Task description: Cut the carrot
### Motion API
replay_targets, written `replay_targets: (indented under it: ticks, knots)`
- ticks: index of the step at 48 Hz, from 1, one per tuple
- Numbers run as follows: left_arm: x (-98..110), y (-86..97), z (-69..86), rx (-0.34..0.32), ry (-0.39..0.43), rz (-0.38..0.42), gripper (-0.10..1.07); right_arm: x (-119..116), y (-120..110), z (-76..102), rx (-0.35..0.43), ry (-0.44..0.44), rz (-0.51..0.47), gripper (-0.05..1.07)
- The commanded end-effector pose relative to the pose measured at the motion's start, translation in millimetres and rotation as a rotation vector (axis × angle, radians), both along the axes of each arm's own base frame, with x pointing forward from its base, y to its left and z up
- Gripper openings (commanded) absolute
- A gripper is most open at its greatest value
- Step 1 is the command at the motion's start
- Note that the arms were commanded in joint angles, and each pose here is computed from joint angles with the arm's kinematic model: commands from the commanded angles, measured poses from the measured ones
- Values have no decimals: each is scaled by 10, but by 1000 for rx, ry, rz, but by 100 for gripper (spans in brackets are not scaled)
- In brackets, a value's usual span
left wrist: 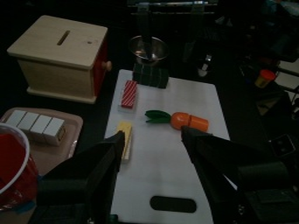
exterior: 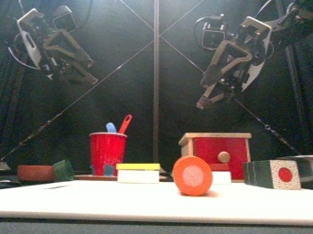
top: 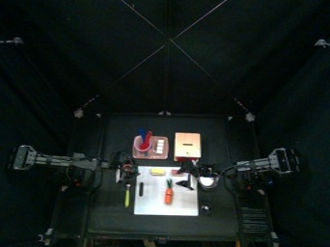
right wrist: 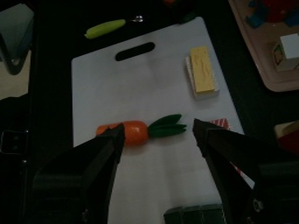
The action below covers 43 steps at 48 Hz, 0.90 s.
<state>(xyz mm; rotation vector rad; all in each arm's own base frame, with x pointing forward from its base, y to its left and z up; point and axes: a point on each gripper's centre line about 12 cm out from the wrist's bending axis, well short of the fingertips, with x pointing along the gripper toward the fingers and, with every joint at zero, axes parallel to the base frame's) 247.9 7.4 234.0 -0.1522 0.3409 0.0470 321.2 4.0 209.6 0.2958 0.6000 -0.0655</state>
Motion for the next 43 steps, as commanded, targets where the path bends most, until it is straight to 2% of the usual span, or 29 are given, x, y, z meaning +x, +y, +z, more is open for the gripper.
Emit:
replay_targets:
  ticks: [1, 10, 15, 18, 20, 24, 29, 34, 37, 43]
  knots:
    - [19, 3, 55, 2, -21, 0, 90, 38, -14, 113, 12, -34, -12, 94]
    - [27, 3, 73, 5, -26, -1, 90, 107, -67, 237, 28, -63, -36, 94]
    - [31, 11, 85, 6, -29, 1, 90, 194, -251, 403, 96, -57, -104, 94]
    - [29, 18, 79, 8, -27, 4, 90, 235, -424, 460, 145, -1, -143, 94]
    - [26, 26, 73, 6, -26, 7, 90, 270, -550, 480, 183, 73, -155, 94]
    - [20, 37, 59, 9, -21, 11, 90, 348, -793, 517, 210, 164, -174, 94]
    - [19, 59, 59, 22, -20, 14, 90, 475, -1116, 568, 192, 214, -199, 94]
    - [14, 103, 53, 29, -18, 29, 90, 577, -1533, 664, 166, 277, -230, 94]
    - [9, 137, 49, 31, -18, 41, 90, 654, -1736, 689, 178, 319, -239, 94]
    - [-6, 170, 29, 33, -13, 55, 90, 893, -2036, 684, 200, 413, -191, 94]
